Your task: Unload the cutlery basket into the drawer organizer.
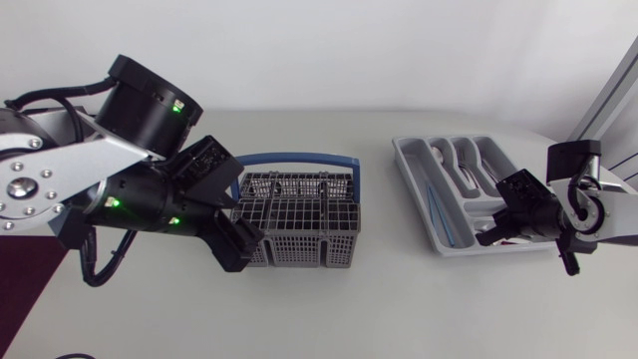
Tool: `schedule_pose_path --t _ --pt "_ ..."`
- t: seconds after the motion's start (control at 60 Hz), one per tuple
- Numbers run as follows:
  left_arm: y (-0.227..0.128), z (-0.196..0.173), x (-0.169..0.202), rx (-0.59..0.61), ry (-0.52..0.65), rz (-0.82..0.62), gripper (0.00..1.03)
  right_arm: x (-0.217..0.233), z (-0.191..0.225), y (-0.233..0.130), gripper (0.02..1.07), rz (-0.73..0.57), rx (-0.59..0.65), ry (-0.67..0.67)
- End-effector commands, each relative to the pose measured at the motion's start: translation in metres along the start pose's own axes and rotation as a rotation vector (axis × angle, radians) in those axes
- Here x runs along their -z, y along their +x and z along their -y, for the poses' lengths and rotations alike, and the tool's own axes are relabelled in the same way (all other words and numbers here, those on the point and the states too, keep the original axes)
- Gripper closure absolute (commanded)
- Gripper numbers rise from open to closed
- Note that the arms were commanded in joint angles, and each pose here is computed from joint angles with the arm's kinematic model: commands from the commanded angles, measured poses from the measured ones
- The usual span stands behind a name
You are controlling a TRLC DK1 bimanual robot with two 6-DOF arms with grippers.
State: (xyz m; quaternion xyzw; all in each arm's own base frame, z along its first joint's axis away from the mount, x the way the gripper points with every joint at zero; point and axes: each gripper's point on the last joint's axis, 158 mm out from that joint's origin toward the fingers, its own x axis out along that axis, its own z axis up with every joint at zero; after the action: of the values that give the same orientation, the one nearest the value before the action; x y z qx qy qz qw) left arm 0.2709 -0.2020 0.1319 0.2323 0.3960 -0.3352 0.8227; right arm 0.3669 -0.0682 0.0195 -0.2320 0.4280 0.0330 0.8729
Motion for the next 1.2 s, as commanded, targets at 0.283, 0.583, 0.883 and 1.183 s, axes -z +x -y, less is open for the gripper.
schedule_pose_path --t 0.283,0.583,0.883,1.183 --pt "0.002 0.006 0.014 0.010 0.028 -0.034 0.06 0.006 -0.020 0.000 0.46 -0.016 -0.024 -0.018" --pt "-0.003 0.002 0.017 0.002 0.024 -0.034 0.06 -0.024 -0.014 -0.048 0.30 0.065 -0.004 -0.020" --pt "-0.008 0.001 0.023 -0.004 0.022 -0.031 0.06 -0.030 -0.030 -0.064 0.29 0.084 -0.033 -0.035" --pt "-0.013 0.001 0.028 -0.008 0.024 -0.027 0.06 -0.014 -0.039 -0.037 0.60 0.005 -0.081 -0.004"
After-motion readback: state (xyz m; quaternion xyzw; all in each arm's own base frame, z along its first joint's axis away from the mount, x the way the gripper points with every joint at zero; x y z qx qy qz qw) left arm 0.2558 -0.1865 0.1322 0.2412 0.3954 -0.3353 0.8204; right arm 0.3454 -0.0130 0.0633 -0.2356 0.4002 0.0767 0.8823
